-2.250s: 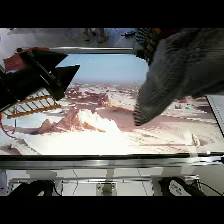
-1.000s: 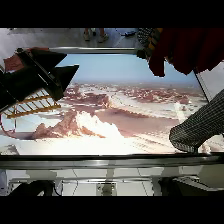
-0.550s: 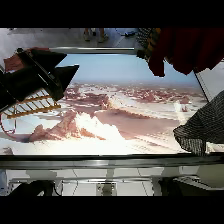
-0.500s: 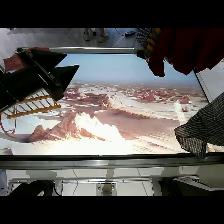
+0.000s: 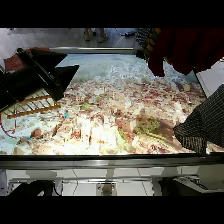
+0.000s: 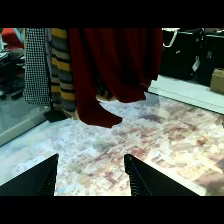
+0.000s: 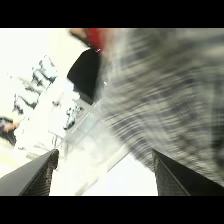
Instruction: Fold the clothes and pants, and hang the long-sleeved shirts on hangers.
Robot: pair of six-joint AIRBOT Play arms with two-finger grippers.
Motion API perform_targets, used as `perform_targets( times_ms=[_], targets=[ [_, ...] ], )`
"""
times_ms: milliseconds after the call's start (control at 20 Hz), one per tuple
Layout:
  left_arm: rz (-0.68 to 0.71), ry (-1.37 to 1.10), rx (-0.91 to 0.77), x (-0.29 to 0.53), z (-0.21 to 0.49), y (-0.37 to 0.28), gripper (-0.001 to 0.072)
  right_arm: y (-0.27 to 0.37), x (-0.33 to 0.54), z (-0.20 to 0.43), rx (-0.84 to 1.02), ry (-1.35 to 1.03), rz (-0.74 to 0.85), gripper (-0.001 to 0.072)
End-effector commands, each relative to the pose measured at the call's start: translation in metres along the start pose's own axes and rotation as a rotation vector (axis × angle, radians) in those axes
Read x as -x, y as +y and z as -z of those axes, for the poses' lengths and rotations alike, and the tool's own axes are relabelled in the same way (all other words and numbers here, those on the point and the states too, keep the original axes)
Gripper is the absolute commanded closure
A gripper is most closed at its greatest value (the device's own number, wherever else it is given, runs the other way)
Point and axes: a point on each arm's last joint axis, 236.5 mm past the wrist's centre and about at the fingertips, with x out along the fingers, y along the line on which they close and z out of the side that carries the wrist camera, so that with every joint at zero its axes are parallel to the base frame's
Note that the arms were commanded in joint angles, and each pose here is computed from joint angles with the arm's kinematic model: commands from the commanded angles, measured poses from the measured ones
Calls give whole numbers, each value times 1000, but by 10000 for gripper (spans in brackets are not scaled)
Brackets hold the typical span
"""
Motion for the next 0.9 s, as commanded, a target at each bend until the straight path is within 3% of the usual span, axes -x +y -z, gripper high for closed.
perform_targets(
  times_ms=[0, 200, 400, 600, 850],
  targets=[
    [3, 3, -1, 0, 1, -1, 215, 61, 6, 21, 135, 4, -89, 14],
    [-60, 40, -74, 0, 10, 15, 214, 133, 2, 47, 293, 25, -301, 14],
    [-142, 62, -63, -3, 21, 46, 215, 158, -44, 121, 340, 317, -511, 15],
    [-199, 104, -6, -6, 43, 75, 215, 135, -108, 241, 531, 671, -397, 16],
    [-244, 115, 5, -4, 50, 93, 214, 163, -147, 291, 682, 654, -430, 15]
  ],
)
